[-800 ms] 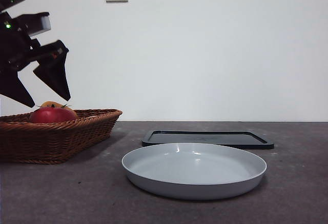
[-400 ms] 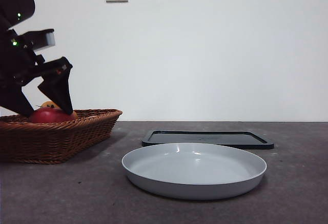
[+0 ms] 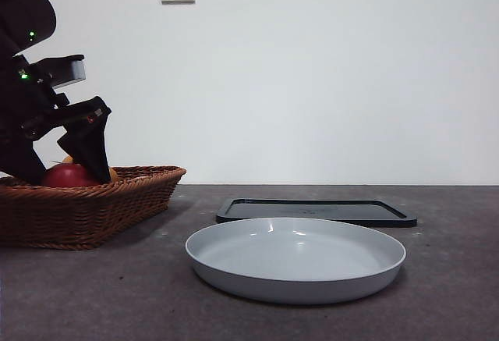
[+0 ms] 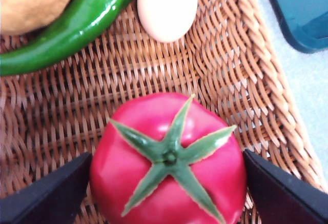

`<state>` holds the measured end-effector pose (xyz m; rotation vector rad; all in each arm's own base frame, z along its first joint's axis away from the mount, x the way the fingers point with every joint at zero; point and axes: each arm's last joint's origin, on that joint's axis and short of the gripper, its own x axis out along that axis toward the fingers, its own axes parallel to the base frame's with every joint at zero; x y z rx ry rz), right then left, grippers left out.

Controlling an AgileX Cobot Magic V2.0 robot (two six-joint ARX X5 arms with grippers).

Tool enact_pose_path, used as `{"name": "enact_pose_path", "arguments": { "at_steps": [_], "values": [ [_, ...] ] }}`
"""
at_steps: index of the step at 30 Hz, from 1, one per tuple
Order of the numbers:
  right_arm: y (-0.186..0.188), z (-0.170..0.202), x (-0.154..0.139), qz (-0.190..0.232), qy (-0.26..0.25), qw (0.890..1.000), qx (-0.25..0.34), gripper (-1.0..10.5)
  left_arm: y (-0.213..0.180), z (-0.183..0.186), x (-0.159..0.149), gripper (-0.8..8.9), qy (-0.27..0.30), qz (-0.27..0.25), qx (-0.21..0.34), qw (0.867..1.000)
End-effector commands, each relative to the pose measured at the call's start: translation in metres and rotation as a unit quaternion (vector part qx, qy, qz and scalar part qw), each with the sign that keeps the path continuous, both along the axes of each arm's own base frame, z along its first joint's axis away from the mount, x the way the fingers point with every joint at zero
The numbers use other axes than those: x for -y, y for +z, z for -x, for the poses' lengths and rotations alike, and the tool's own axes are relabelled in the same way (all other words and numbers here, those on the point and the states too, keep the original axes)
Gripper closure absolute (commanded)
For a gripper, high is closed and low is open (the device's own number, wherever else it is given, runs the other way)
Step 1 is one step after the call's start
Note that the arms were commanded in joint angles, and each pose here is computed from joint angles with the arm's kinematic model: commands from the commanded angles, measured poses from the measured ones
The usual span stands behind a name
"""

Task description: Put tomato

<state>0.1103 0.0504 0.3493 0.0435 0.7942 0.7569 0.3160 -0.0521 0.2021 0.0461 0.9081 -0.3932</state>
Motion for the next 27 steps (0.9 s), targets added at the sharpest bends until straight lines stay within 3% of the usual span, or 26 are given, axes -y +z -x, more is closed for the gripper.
{"name": "enact_pose_path", "arguments": {
  "at_steps": [1, 5, 15, 21, 27],
  "values": [
    [0.006, 0.000, -0.001, -0.006, 0.000, 1.000, 0.008, 5.1, 0.000, -0.006, 0.003, 3.79, -0.008, -0.005, 0.004, 1.000],
    [0.006, 0.000, -0.001, -0.006, 0.000, 1.000, 0.009, 5.1, 0.000, -0.005, 0.004, 4.79, -0.009, -0.004, 0.003, 1.000],
    [0.006, 0.000, -0.001, -0.006, 0.000, 1.000, 0.009, 5.1, 0.027, 0.003, 0.004, 4.79, 0.002, 0.025, 0.038, 0.999],
    [0.006, 0.000, -0.001, -0.006, 0.000, 1.000, 0.009, 5.1, 0.069, 0.027, 0.015, 4.79, -0.040, 0.079, 0.092, 0.992],
    [0.006, 0.000, -0.001, -0.006, 0.000, 1.000, 0.009, 5.1, 0.093, 0.054, 0.051, 4.79, -0.110, 0.100, 0.131, 0.980]
  ]
}}
